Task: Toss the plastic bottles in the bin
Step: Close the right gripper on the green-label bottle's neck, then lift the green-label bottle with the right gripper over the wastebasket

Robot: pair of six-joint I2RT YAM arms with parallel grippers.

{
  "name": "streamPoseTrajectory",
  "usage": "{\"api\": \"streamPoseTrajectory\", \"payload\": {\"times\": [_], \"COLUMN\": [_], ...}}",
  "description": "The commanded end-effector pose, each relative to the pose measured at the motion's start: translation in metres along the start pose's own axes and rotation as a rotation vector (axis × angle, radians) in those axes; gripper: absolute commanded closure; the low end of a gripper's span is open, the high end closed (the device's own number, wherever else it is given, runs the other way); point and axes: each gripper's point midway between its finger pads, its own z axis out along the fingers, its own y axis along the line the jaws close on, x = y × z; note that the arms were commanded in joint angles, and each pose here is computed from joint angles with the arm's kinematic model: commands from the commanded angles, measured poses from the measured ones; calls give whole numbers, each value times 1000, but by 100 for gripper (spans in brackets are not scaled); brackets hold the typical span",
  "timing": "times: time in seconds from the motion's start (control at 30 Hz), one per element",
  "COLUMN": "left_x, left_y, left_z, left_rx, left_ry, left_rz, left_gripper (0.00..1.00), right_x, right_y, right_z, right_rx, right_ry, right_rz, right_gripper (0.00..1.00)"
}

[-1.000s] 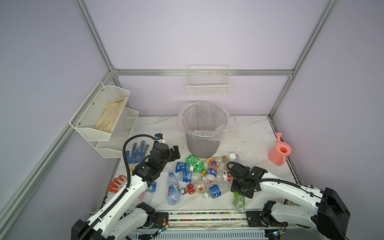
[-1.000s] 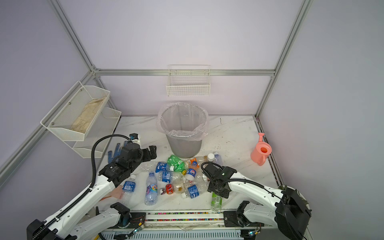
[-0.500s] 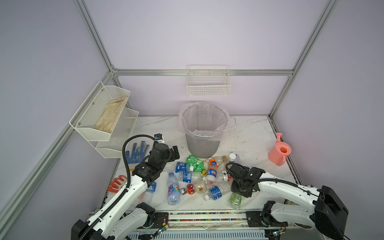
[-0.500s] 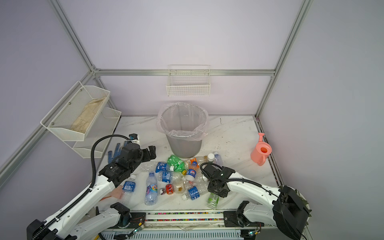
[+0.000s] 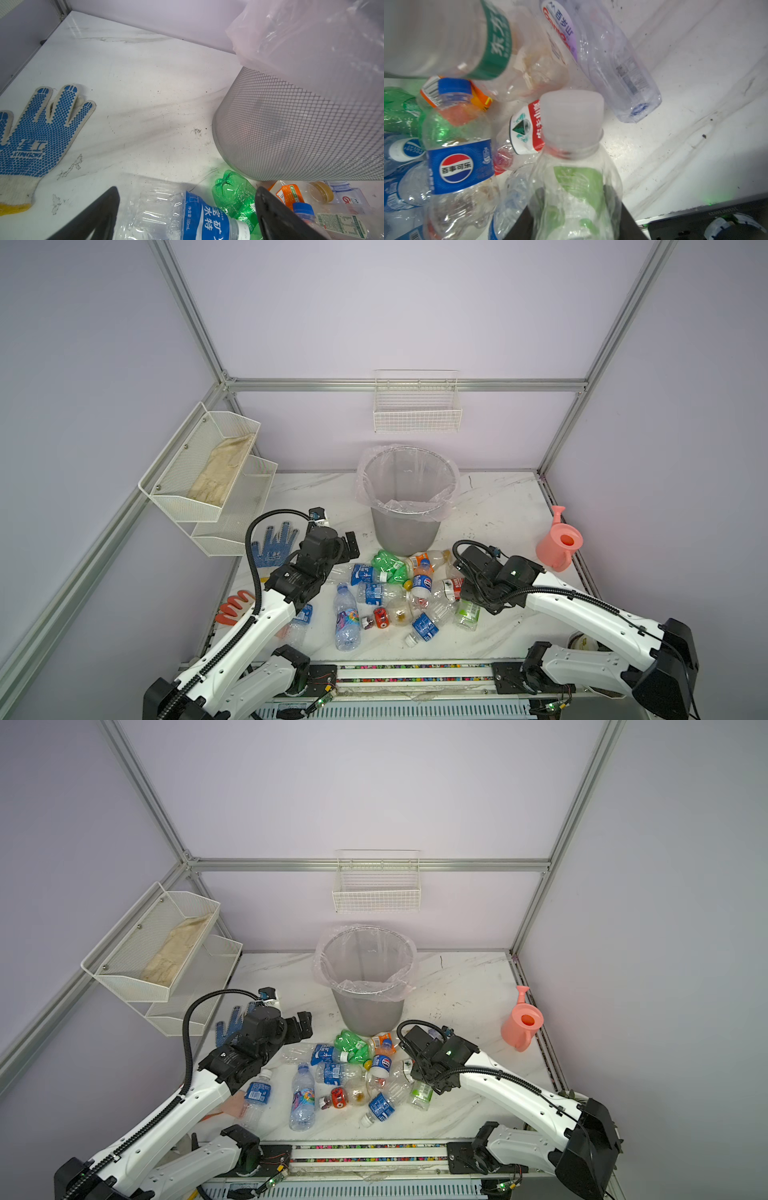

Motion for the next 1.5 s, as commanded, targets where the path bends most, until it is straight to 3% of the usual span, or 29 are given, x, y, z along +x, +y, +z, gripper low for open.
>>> {"api": "streamPoseTrajectory", "payload": {"times": [0.0,0.23,0.43,0.73,0.97,1.47], "left_x": [4,0,-4,-8,-13,-7], "left_y": [0,-3,-8,-28,-38,-37], "left_z": [-2,-4,-6,-11,-21,-40], "left_rx": [14,26,49,139,168,204], "left_ry": [-3,-9,-7,15,23,14], "left_rz": [-10,-14,-24,-11,-5,32], "left_gripper": [0,0,0,0,0,0], "right_x": [-17,-55,-96,-153,-190,-235], "right_y": [-2,25,84,144,183,203], "right_z": [-19,-52,-89,-144,-208,-299], "right_rx": [33,-13,-209,-282,-394,-404], "right_ry": [-66,-205,-363,-593,-767,-1007], "right_rz": [-29,-49,-64,-125,-164,-215], "right_gripper": [98,98,97,96,95,93]}}
